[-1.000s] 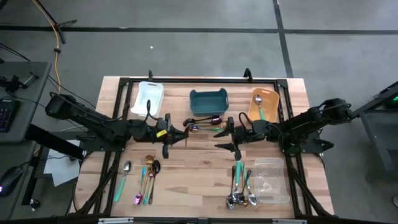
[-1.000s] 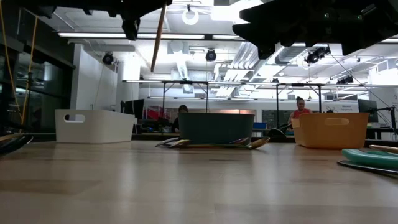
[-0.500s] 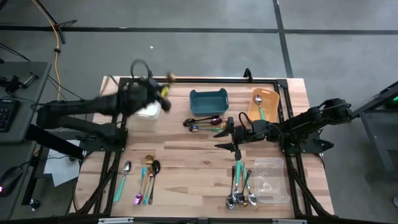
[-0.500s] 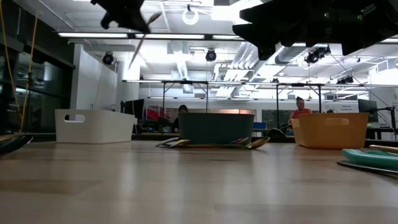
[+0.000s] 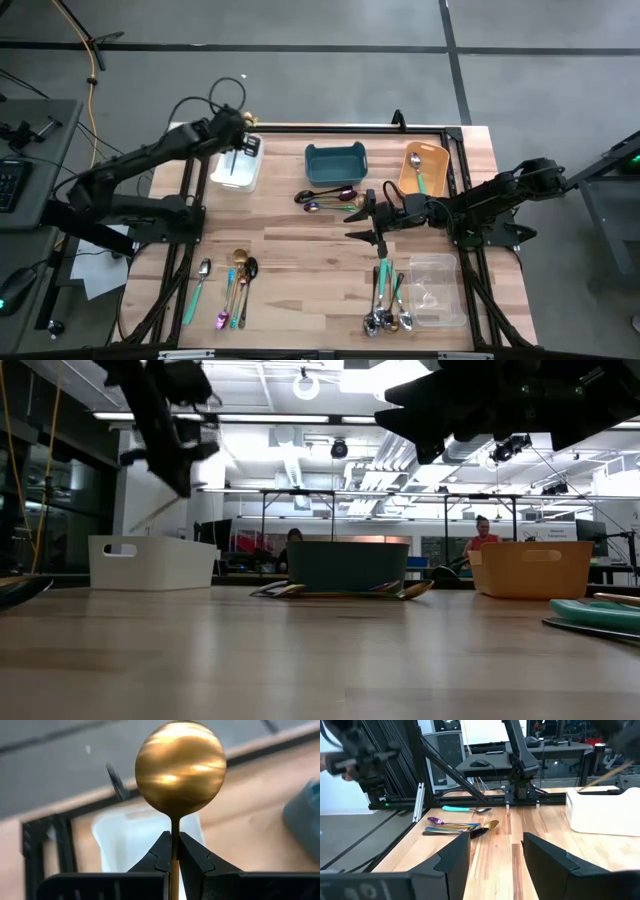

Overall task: Sort silverware by color (type)
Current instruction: Put the gold spoon into the white bin

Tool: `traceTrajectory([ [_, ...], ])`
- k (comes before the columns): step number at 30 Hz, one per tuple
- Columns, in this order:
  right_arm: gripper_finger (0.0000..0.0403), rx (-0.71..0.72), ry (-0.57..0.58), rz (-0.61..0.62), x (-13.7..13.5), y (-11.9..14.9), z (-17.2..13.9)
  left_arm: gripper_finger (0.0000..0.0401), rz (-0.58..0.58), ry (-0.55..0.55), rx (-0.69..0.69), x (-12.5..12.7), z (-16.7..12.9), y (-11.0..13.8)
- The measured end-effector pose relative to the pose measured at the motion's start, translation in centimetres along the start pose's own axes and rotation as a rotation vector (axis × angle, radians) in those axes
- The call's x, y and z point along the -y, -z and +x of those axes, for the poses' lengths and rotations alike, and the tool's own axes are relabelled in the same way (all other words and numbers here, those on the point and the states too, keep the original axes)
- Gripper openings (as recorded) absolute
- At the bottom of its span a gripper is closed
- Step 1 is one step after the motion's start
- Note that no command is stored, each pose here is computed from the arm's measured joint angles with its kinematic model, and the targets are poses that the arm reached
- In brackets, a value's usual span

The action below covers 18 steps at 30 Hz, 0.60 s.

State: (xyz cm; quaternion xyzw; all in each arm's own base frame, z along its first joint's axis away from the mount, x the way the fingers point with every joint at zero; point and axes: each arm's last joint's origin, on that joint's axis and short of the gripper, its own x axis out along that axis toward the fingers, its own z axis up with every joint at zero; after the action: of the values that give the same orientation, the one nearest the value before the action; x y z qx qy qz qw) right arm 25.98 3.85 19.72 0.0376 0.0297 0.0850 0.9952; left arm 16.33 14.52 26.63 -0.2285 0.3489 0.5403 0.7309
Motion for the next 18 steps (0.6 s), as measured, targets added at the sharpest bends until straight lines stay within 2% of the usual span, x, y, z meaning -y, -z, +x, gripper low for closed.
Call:
traceTrajectory([
  [7,0.0177,0.0,0.0,0.0,0.0,0.0,0.0,0.001,0.013,-0.066,-0.177,0.6,4.1,2.2],
  [18,0.0177,0.0,0.0,0.0,0.0,0.0,0.0,0.0019,0.057,-0.076,-0.308,1.5,7.0,3.2],
])
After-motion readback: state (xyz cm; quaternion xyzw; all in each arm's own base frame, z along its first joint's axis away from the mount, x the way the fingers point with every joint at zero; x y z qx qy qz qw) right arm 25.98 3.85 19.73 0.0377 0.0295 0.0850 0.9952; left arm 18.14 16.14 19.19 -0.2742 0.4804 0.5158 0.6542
